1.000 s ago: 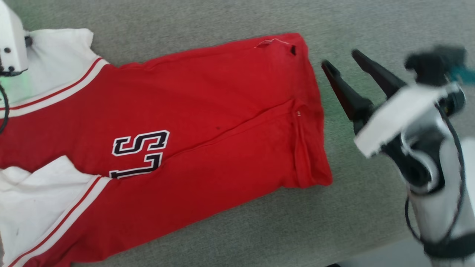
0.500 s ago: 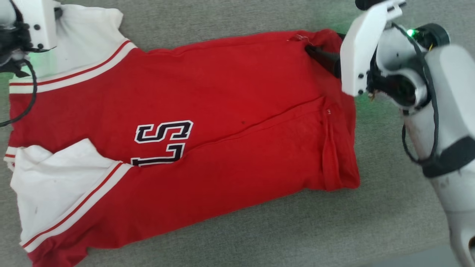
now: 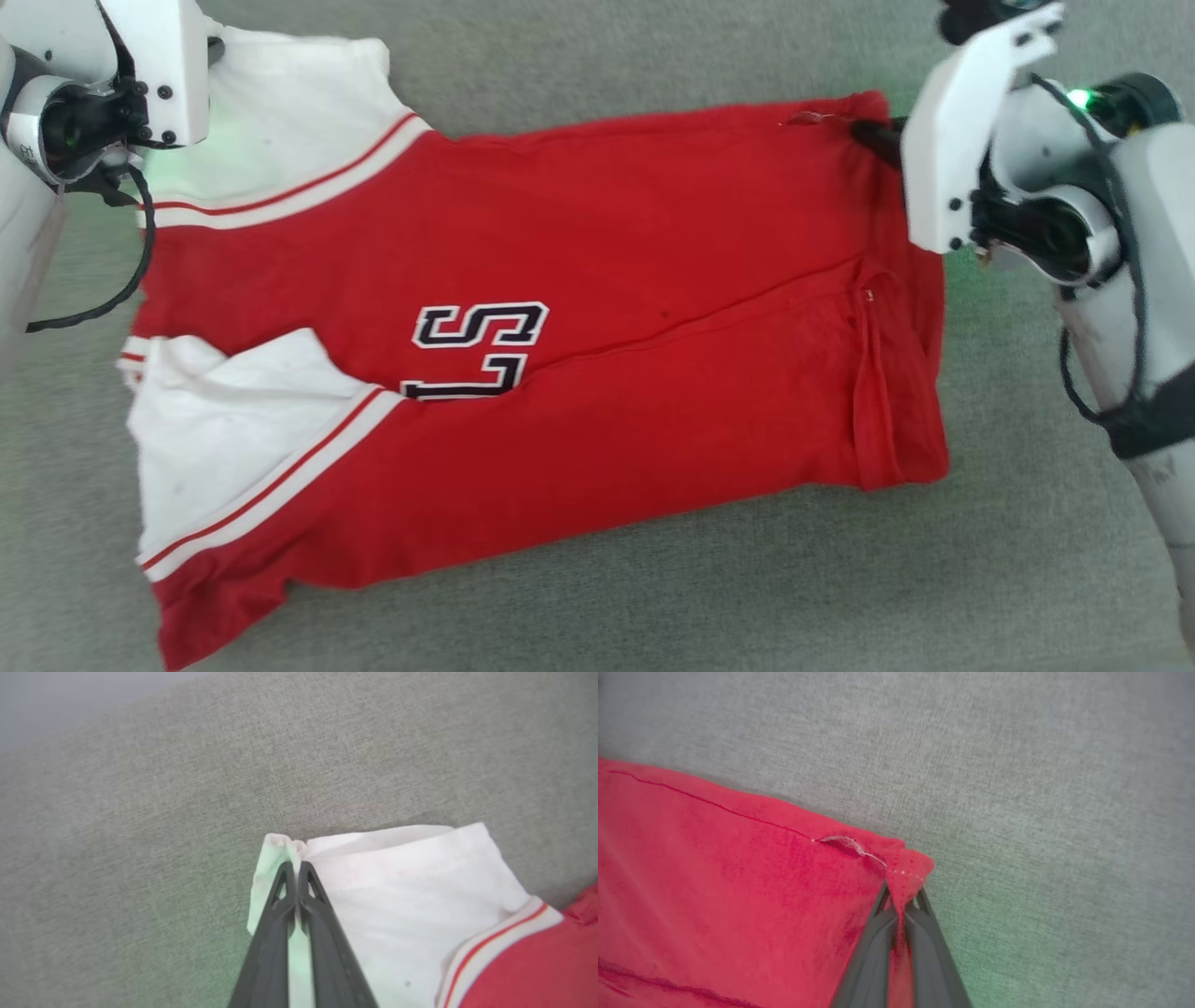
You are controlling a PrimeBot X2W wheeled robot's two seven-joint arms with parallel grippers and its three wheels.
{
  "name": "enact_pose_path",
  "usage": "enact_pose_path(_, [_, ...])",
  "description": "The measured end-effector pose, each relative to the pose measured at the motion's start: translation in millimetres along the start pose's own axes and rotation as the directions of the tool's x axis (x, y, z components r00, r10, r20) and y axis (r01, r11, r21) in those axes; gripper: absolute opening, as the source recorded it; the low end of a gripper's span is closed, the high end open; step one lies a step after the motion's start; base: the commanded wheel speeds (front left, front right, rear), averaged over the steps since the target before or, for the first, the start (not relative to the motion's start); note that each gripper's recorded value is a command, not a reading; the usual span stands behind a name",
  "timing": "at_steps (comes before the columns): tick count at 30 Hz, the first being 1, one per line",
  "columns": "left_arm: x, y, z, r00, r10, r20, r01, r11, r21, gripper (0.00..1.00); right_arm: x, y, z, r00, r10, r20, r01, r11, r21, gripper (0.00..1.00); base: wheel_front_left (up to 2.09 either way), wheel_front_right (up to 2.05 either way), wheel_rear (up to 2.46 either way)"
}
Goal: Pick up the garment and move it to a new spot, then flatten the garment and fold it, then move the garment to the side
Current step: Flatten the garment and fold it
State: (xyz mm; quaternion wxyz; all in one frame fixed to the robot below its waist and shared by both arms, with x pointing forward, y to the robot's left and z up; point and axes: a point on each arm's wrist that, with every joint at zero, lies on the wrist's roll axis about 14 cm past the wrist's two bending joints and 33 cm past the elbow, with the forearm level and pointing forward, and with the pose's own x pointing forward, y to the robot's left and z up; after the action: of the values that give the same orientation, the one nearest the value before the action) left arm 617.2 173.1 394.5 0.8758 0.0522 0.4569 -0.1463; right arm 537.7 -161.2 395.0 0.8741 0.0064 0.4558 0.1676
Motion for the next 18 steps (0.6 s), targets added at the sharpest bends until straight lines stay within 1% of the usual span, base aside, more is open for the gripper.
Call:
enact_pose_path(3, [-19, 3, 4, 1.0, 0.005, 0.008, -0.005, 1.0, -0.001, 0.0, -11, 2, 9, 0.998, -0.002, 0.069, 0.003, 1.0, -0.019, 0.0, 0.0, 0.0, 0.0])
enact_pose_path(9, [-62, 4, 14, 0.998, 0.01, 0.062, -0.01, 1.0, 0.0, 0.0, -36, 6, 13, 0.99, -0.004, 0.144, 0.011, 0.999, -0.049, 0.0, 0.0, 0.0, 0.0])
enact_pose_path(13, [-89, 4, 13, 0.996, 0.022, 0.083, -0.023, 1.0, 0.012, 0.0, -55, 11, 17, 0.98, 0.001, 0.198, 0.013, 0.997, -0.07, 0.0, 0.0, 0.0, 0.0])
enact_pose_path(18, [-119, -4, 4, 0.994, 0.023, 0.106, -0.029, 0.998, 0.053, 0.0, -78, 18, 17, 0.967, 0.014, 0.256, 0.014, 0.994, -0.108, 0.0, 0.0, 0.0, 0.0])
